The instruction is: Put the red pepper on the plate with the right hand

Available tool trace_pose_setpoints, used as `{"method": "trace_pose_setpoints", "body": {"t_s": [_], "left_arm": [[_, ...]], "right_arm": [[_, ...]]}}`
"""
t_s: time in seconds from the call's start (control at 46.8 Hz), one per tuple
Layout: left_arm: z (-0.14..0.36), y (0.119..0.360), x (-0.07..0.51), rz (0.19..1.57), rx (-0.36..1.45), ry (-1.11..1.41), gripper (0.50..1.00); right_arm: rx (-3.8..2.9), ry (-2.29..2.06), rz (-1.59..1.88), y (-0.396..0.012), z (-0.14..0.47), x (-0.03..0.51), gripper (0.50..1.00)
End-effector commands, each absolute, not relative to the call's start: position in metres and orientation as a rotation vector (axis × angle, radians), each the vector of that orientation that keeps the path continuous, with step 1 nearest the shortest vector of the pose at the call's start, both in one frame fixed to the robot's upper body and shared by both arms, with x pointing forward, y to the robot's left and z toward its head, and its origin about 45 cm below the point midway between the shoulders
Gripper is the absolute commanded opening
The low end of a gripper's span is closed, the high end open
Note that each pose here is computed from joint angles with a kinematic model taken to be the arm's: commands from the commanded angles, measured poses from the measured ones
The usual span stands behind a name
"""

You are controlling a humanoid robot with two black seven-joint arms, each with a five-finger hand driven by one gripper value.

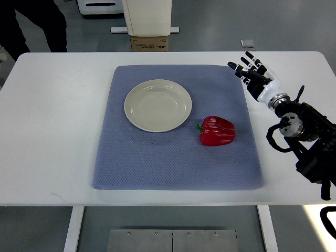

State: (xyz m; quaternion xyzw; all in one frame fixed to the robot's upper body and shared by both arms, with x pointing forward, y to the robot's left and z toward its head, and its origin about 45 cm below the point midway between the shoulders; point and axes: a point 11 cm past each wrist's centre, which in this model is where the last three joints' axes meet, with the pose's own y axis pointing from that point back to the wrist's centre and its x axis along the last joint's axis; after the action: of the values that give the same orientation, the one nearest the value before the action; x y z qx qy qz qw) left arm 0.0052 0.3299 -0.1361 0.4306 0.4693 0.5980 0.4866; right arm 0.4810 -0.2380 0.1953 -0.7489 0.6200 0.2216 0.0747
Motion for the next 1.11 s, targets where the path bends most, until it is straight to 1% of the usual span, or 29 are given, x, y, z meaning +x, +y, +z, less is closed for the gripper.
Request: {"method": "trace_pose_setpoints", "body": {"t_s": [0.0,0.705,0.833,0.961,1.089], "left_arm": [[-0.136,0.33,0.005,1.455,1.047,1.142,1.0],[-0.136,0.33,0.005,1.455,1.047,1.142,1.0],[-0.136,0.33,0.005,1.455,1.047,1.142,1.0],[-0.136,0.33,0.005,1.455,1.047,1.142,1.0],[-0.136,0.33,0.005,1.455,1.047,1.142,1.0]], "right_arm": [[-2.244,1.858,0.662,-0.238,0.197,0.482,1.0],[-2.253,1.858,0.634,-0.242,0.204,0.485,1.0],[-2.255,1.867,0.586,-0.253,0.213,0.487,1.0],[-2.266,1.863,0.534,-0.255,0.225,0.492,1.0],[-2.393,1.887,0.414,-0.263,0.232,0.491,0.998]]}}
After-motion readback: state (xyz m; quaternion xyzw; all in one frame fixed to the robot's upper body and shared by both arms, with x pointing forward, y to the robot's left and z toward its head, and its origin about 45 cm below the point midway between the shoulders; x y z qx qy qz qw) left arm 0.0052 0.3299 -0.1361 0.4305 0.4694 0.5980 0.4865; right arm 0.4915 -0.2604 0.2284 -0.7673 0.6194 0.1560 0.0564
